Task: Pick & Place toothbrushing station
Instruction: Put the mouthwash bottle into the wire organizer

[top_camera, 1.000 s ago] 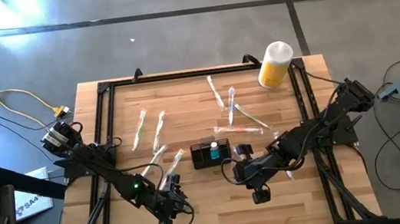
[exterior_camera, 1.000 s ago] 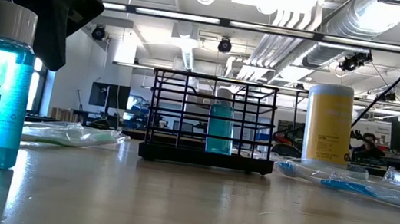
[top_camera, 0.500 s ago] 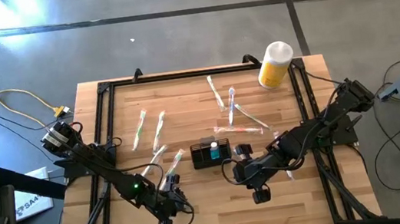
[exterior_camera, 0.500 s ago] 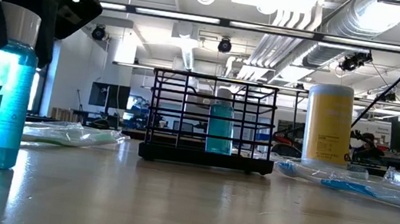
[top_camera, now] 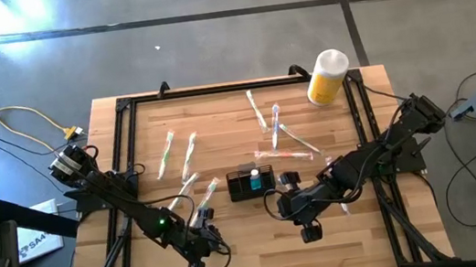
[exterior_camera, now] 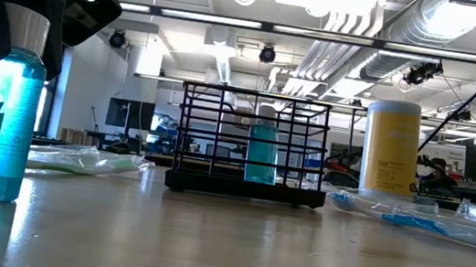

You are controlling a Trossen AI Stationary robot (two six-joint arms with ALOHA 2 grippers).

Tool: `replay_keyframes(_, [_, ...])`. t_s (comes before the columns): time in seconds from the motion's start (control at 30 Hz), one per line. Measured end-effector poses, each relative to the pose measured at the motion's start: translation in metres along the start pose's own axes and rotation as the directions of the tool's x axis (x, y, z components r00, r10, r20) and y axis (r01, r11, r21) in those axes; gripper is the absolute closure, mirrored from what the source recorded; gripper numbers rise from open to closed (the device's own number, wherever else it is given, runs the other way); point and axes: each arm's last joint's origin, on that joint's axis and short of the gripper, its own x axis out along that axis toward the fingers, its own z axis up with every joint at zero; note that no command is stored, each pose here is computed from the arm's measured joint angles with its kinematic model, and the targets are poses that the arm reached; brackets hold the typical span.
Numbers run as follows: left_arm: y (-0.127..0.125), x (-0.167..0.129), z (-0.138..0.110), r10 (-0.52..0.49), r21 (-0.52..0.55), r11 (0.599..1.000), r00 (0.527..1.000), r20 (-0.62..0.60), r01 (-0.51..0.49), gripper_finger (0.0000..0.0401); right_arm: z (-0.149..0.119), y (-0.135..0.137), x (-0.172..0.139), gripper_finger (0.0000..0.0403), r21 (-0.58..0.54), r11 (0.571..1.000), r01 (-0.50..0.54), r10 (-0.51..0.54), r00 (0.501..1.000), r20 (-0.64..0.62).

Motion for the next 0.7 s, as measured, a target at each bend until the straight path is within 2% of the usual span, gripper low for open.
replay_keyframes(0.17, [0.0, 0.0, 0.0, 0.0, 0.0, 1.0, 1.0, 0.0, 0.0, 0.0314, -0.008, -0.003, 0.0, 0.032, -0.039, 0.999, 0.023, -0.026, 0.996, -0.081])
replay_keyframes(0.37, [0.0, -0.001, 0.001, 0.001, 0.0, 1.0, 1.0, -0.003, -0.001, 0.0314, -0.012, -0.004, -0.001, 0.032, -0.025, 0.999, 0.04, -0.043, 0.991, -0.128])
replay_keyframes(0.53, [-0.002, -0.008, 0.011, 0.02, -0.008, 1.0, 0.999, -0.046, -0.021, 0.0314, -0.022, -0.005, -0.005, 0.032, -0.07, 0.996, 0.06, -0.073, 0.974, -0.213])
replay_keyframes(0.7, [-0.003, -0.018, 0.025, 0.05, 0.012, 0.999, 0.997, -0.06, -0.05, 0.0314, -0.024, -0.005, -0.008, 0.032, -0.073, 0.992, 0.106, -0.119, 0.971, -0.208])
